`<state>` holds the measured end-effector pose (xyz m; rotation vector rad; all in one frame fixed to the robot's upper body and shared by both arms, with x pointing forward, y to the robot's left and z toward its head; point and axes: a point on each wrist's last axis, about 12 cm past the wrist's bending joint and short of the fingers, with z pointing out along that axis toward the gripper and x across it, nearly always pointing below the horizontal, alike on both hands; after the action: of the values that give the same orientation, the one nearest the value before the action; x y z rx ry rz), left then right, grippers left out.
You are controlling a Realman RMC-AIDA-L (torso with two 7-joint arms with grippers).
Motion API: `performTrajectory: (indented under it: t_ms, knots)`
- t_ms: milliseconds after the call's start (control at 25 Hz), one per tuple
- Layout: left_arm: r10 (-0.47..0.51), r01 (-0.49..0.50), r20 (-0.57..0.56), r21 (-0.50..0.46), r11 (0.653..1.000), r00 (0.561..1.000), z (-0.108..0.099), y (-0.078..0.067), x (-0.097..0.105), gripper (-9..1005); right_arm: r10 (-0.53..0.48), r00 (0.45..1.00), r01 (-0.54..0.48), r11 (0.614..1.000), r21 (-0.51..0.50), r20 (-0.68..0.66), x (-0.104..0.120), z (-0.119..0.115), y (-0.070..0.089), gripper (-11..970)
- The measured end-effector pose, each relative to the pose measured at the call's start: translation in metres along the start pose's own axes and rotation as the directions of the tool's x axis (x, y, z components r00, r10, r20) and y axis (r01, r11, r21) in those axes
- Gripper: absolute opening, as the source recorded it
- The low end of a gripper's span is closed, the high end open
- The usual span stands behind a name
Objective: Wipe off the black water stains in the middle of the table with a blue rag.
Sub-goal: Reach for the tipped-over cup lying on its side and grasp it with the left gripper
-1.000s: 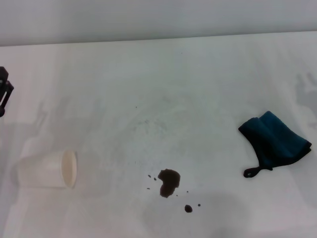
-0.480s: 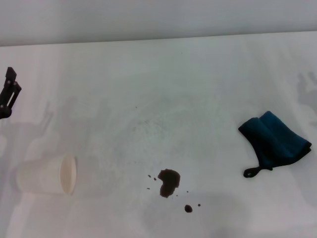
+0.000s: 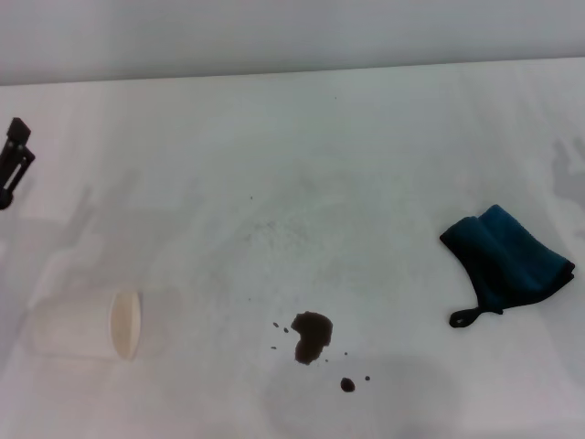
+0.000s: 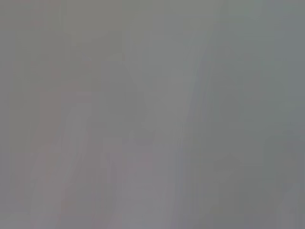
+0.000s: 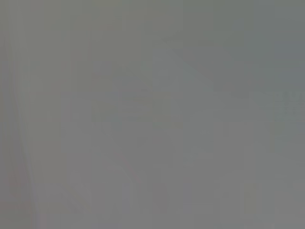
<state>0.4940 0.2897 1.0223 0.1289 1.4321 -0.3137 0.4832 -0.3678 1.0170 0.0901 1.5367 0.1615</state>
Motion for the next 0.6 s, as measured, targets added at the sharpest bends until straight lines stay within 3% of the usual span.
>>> performTrajectory:
  t_ms: [360,480,600]
  knots:
    - [0.001,0.046,-0.230,0.198,0.979,0.973,0.022,0.053,-0.027,871,-0.003,1.000,0.003,1.000,0.001,-0.017,0.001,0.003,0.000,280]
    - [0.041,0.044,-0.331,0.245,0.968,0.943,0.035,0.072,-0.048,870,0.001,1.000,-0.001,1.000,0.008,-0.020,0.002,0.004,0.000,279]
    - [0.091,0.041,-0.401,0.307,0.951,0.911,0.047,0.080,-0.066,869,0.003,1.000,-0.003,1.000,0.014,-0.025,0.002,0.008,0.001,280]
